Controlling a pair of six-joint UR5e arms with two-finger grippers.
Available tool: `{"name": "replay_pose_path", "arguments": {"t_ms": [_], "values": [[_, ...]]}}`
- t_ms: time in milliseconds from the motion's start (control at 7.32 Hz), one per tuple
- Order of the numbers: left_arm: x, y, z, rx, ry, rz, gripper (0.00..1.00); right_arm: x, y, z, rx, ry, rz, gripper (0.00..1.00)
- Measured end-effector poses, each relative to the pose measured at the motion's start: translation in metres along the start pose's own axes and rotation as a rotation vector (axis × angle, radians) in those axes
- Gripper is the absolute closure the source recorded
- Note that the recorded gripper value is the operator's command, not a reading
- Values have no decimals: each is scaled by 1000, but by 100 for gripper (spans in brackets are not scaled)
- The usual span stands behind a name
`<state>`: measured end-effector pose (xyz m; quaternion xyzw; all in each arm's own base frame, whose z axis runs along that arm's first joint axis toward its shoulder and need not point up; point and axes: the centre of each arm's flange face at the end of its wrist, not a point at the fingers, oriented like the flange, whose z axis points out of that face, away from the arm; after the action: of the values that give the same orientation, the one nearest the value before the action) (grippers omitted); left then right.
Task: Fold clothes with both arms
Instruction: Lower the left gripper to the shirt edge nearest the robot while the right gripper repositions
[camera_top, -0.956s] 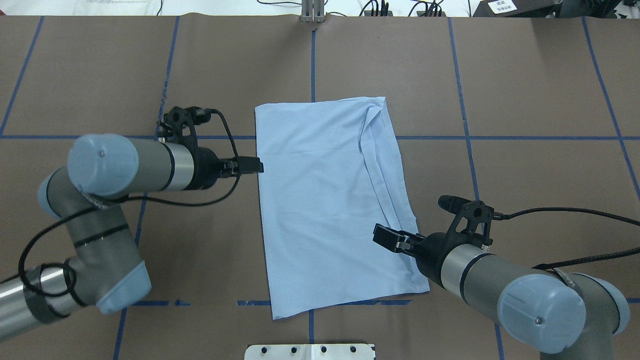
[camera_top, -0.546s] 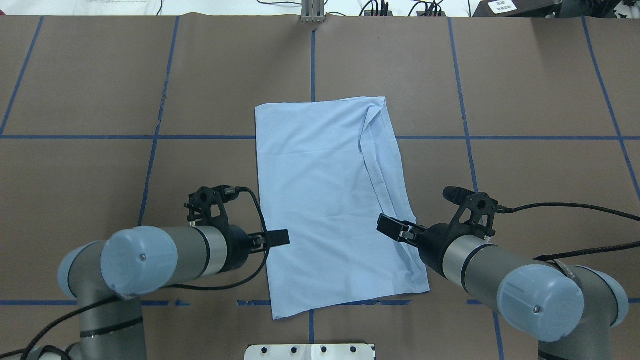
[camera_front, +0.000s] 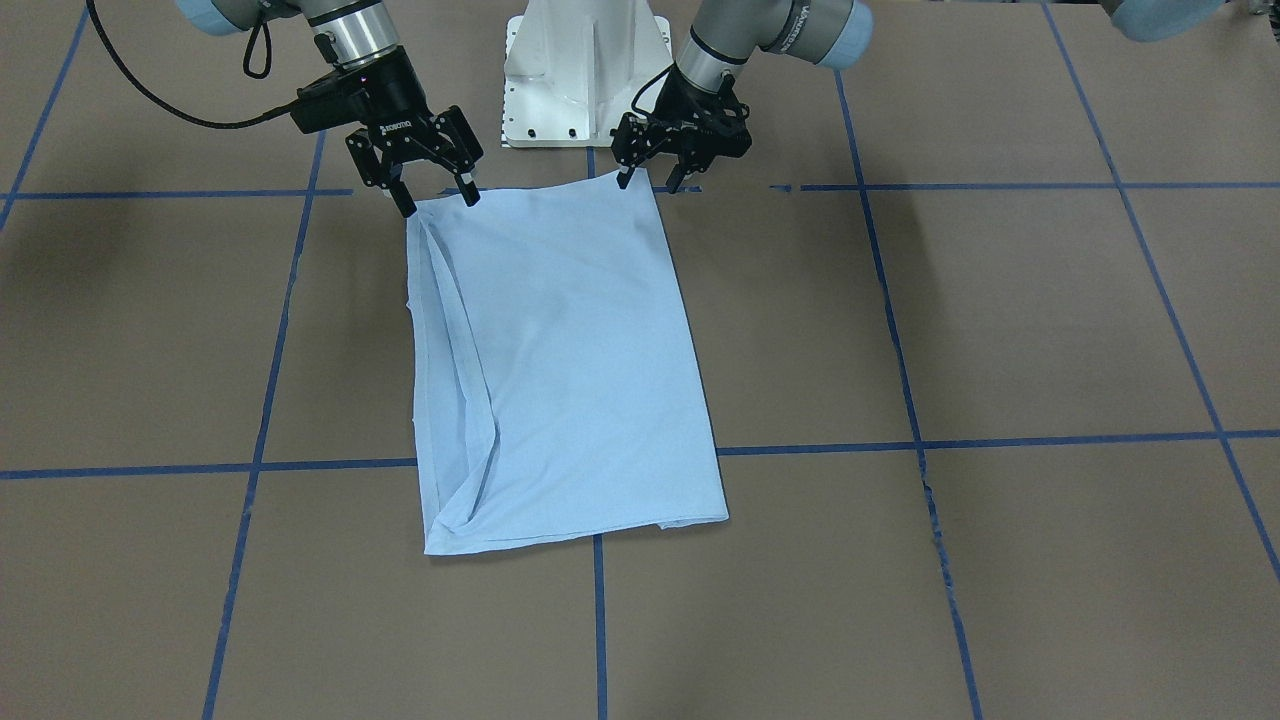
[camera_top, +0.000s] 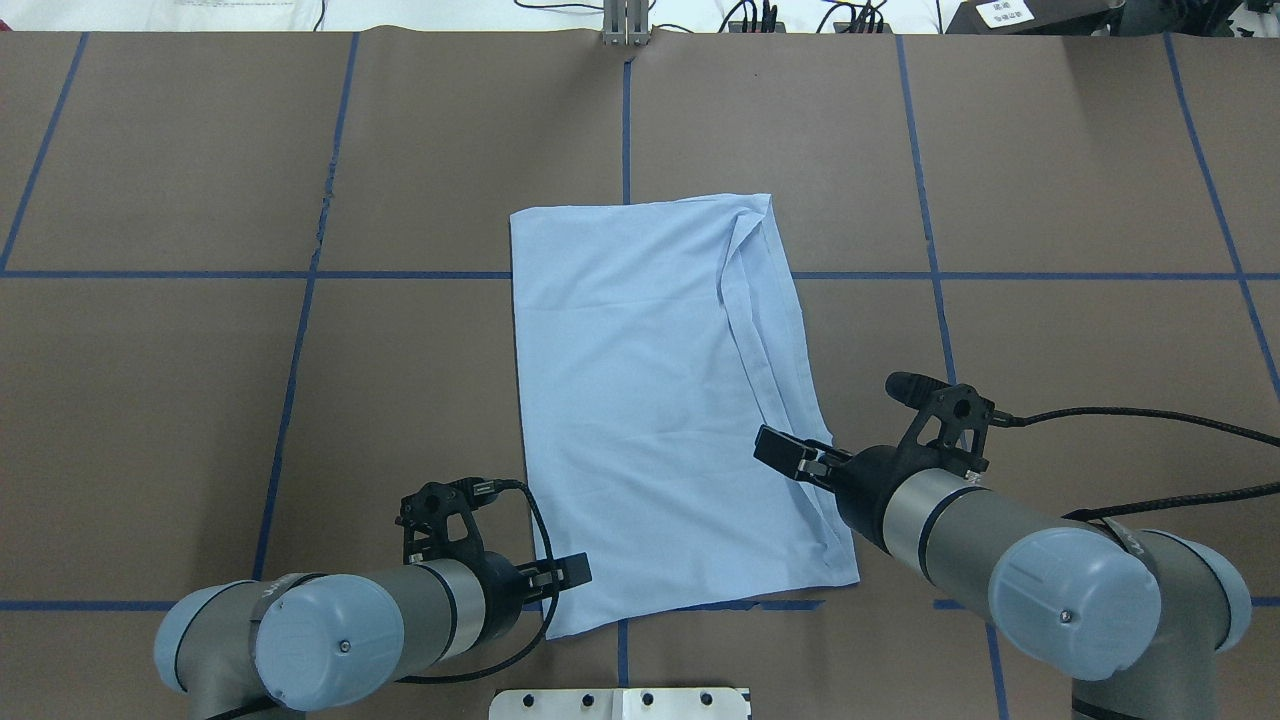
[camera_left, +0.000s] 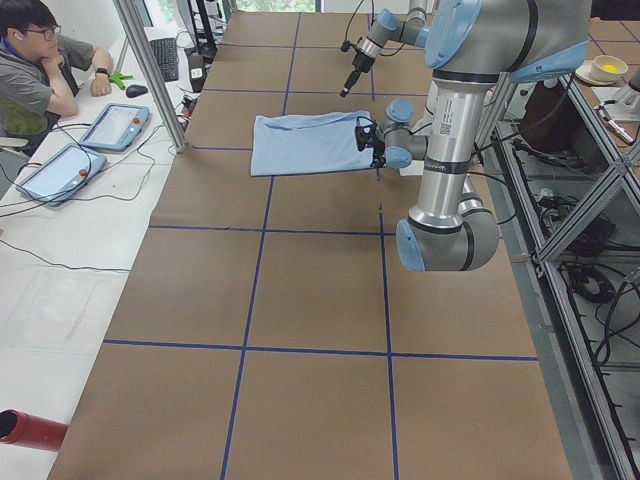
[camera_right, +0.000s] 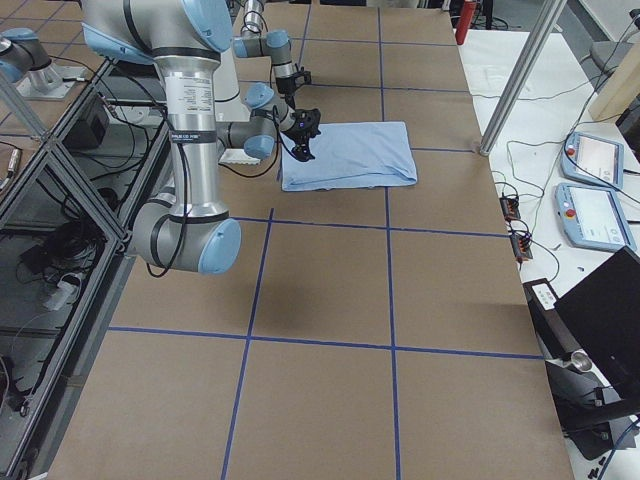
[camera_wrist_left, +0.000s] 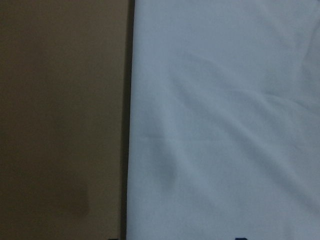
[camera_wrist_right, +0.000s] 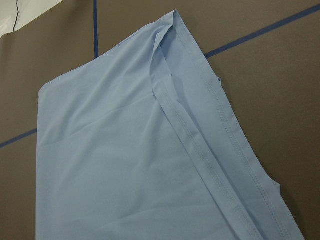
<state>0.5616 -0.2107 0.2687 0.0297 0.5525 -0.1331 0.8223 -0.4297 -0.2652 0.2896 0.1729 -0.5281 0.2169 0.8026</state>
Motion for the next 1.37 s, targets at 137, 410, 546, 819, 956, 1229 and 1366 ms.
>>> {"name": "replay_pose_path", "arguments": {"t_ms": [137,410,546,819,956,1229,1366], "values": [[-1,5,3,-6,-5,-3,24,0,0,1,0,1,0,0],[0,9,5,-11,-5,-7,27,1,1,2,0,3,-1,0],[2,11,5,-14,-3,-7,27,1,1,3,0,4,-1,0],[3,14,9,-17,-5,-6,27,1,2,3,0,4,-2,0],[2,15,11,-18,-9,-5,27,0,2,3,0,3,-1,0],[1,15,12,-19,-12,-4,28,0,2,3,0,3,-1,0],[2,16,13,-20,-11,-4,28,0,2,3,0,3,-1,0]]}}
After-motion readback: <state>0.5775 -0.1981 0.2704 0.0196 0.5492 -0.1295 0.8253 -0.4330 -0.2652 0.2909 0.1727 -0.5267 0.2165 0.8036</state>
